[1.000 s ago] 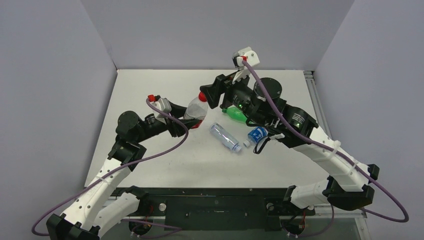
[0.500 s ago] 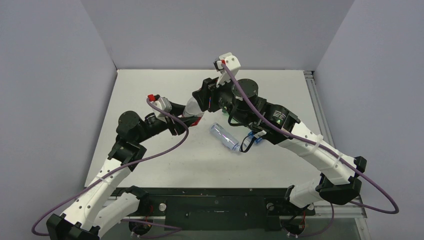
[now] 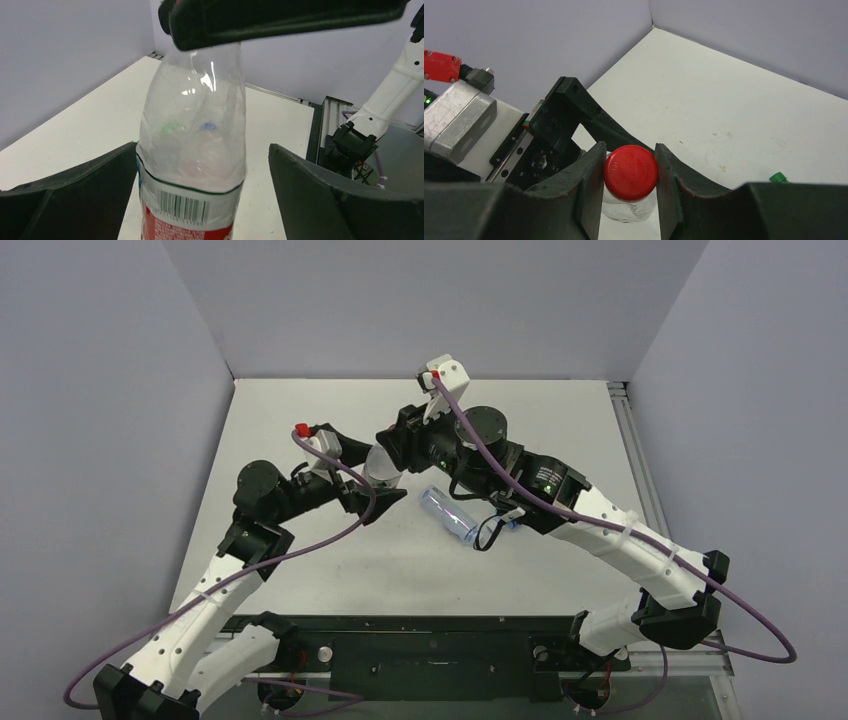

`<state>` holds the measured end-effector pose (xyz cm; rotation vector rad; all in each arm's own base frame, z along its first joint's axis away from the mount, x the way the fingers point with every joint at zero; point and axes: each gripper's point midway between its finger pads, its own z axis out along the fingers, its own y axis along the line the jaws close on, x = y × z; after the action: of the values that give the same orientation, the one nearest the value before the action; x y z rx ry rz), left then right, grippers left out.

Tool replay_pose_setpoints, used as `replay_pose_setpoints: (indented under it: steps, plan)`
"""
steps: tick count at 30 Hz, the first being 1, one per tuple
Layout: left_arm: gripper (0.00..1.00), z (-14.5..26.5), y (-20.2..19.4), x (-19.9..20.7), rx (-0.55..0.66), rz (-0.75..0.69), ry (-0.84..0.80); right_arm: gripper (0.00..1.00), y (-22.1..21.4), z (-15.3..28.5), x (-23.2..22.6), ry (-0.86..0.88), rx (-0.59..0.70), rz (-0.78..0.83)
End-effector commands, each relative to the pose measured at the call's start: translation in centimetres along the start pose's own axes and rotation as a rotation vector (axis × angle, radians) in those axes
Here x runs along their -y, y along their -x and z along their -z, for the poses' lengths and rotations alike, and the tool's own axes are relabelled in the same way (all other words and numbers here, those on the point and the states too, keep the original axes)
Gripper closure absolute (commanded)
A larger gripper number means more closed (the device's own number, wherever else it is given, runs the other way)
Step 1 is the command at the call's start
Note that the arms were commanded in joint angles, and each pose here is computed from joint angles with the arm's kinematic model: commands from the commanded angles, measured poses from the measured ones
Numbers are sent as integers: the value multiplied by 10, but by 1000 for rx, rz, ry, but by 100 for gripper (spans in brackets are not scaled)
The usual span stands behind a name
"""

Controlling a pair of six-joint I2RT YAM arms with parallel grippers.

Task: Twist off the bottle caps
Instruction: Unscrew the bottle cap from the plastic bottle.

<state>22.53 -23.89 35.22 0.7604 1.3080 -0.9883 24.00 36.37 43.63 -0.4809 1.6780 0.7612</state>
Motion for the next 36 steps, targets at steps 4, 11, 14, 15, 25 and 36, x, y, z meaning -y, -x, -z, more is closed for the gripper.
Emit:
replay_pose_setpoints:
  steps: [4, 11, 14, 15, 25, 36]
  plan:
    - [20, -5, 43, 31, 77, -4, -164, 100, 11, 13, -13, 42, 42, 55]
    - [68, -4, 43, 30, 65, -31, -159, 100, 11, 12, -14, 28, 41, 67]
    - [77, -5, 46, 27, 69, -57, -141, 69, 19, 11, -4, -51, 63, 32]
    - [79, -5, 46, 25, 71, -61, -134, 61, 25, 11, -2, -70, 77, 17]
    - [94, -7, 37, 16, 47, -41, -87, 54, 46, 6, -6, -112, 132, -42]
    - [96, -9, 37, 13, 47, -10, -74, 54, 38, 2, -19, -37, 119, -42]
